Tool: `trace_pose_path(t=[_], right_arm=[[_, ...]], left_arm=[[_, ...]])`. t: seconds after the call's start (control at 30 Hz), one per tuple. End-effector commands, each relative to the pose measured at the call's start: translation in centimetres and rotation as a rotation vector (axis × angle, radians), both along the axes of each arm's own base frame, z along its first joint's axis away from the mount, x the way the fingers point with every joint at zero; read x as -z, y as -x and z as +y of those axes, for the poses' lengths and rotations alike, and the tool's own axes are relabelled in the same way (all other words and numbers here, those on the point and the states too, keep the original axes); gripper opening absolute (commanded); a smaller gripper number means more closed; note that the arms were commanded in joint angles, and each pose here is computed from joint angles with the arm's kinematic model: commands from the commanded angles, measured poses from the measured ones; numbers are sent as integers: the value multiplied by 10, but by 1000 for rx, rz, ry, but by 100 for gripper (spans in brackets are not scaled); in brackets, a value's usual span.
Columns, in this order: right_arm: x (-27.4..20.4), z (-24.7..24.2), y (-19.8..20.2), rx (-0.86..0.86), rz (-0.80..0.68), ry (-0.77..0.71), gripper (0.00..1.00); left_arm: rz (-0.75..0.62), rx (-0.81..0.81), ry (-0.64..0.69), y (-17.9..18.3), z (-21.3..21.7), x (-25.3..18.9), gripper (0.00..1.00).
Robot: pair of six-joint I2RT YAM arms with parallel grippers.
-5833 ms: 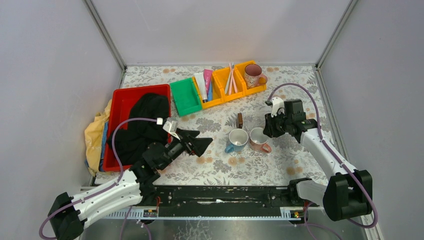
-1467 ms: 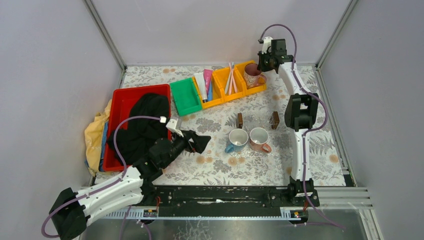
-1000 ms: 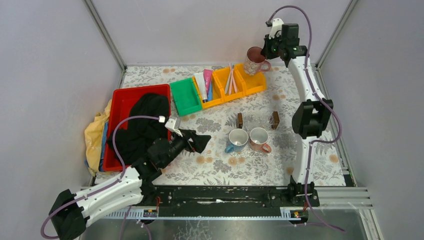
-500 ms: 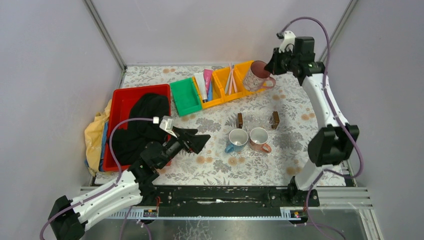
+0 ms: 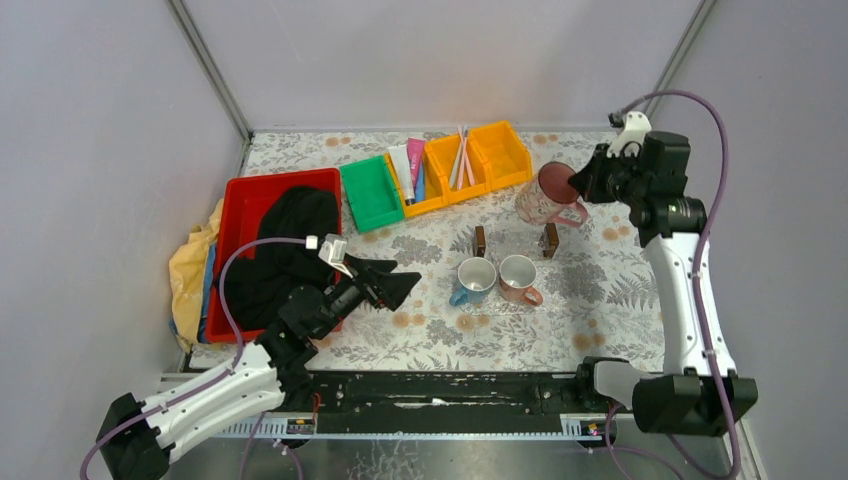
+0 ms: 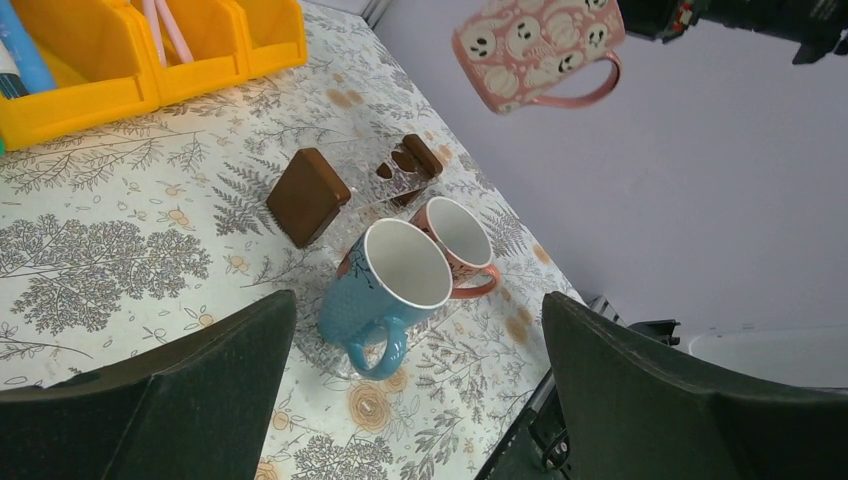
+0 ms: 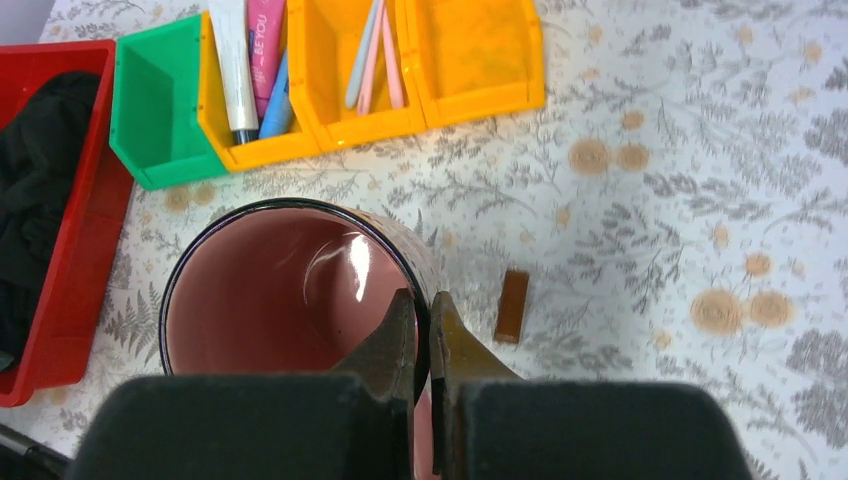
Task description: Prepare toiletry sets of a toothbrush and toothpaste on the tray
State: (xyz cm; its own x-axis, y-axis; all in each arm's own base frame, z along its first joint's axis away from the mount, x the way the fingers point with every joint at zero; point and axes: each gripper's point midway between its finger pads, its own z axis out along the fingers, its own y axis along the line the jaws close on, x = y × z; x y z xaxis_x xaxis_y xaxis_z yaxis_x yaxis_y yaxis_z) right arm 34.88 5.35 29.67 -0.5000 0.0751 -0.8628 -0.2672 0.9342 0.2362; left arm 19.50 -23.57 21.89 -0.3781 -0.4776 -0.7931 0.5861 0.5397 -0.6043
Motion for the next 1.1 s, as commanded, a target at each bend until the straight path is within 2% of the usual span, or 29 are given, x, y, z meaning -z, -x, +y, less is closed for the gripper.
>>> trace_pose_path(t=[0.0,0.23,0.6,1.07], right_arm=[[-10,-6,23,57,-18,-45,0],[22,-33,49,216,64,-25,0],[66,-57,64,386,159,0,0],[103,-60,72,415,251,1,0]], left_arm=[[-50,9,59,3,2,-16,100],[-50,-1,57,6,8,-14,100],[-49,-16,46,7,13,-12,100],[-53,-19,30,3,10,-12,100]])
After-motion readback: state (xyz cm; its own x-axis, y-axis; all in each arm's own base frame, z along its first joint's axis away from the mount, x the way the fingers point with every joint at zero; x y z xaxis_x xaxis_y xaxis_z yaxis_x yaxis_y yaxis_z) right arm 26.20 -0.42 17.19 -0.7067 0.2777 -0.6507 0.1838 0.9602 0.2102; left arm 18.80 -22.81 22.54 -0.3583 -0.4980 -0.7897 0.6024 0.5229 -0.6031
